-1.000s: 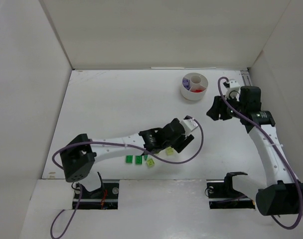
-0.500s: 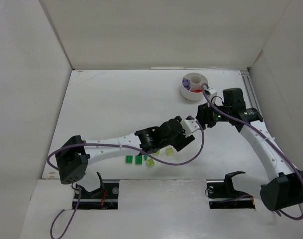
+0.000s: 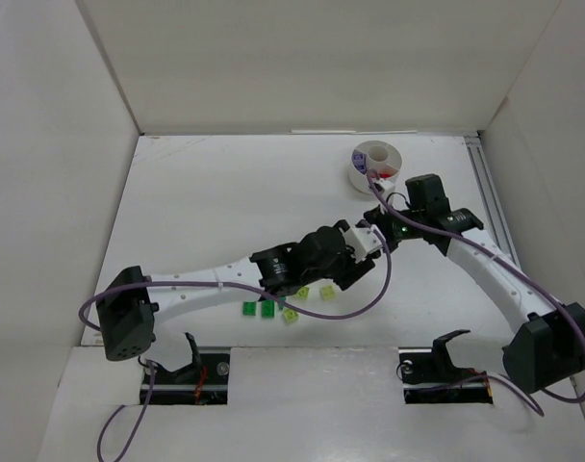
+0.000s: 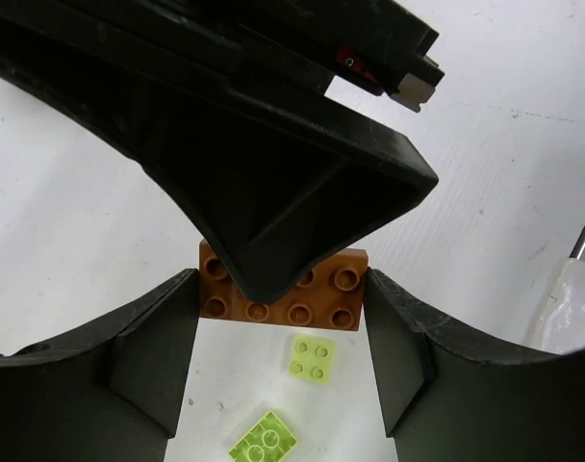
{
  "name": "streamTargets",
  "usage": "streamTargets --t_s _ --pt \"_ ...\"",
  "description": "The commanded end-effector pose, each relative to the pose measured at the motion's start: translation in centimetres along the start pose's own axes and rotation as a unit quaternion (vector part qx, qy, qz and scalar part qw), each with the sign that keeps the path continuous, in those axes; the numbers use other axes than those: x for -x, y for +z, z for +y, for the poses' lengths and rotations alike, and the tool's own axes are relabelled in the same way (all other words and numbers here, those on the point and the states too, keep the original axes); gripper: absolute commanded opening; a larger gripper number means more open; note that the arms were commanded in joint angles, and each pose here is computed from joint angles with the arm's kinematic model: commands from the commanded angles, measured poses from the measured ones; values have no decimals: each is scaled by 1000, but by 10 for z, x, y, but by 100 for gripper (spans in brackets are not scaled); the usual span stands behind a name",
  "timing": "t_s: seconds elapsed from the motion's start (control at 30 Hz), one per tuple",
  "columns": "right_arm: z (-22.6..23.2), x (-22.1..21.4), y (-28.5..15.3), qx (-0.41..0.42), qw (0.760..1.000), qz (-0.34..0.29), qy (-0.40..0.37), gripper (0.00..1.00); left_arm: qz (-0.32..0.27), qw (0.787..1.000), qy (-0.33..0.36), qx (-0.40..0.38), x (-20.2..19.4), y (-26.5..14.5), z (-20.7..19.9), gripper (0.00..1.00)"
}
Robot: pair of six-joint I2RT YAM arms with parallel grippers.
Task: Sort the legos into containers by color
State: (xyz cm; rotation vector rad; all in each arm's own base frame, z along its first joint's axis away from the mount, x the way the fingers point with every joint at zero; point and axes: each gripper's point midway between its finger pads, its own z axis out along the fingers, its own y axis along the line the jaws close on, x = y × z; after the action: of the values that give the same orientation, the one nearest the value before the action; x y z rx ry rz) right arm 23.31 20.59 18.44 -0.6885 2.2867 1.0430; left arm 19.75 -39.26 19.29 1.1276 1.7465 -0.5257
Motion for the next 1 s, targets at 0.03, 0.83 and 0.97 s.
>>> streamTargets --t_s 0.03,0.83,0.97 --pt "15 11 8 36 999 -20 -20 56 -64 998 -7 -1 40 -13 4 50" --pt "24 35 -1 37 995 -57 -70 0 -98 995 -15 22 56 -24 14 78" --pt "17 41 -7 23 995 -71 -70 0 -102 994 -22 34 58 -27 18 97"
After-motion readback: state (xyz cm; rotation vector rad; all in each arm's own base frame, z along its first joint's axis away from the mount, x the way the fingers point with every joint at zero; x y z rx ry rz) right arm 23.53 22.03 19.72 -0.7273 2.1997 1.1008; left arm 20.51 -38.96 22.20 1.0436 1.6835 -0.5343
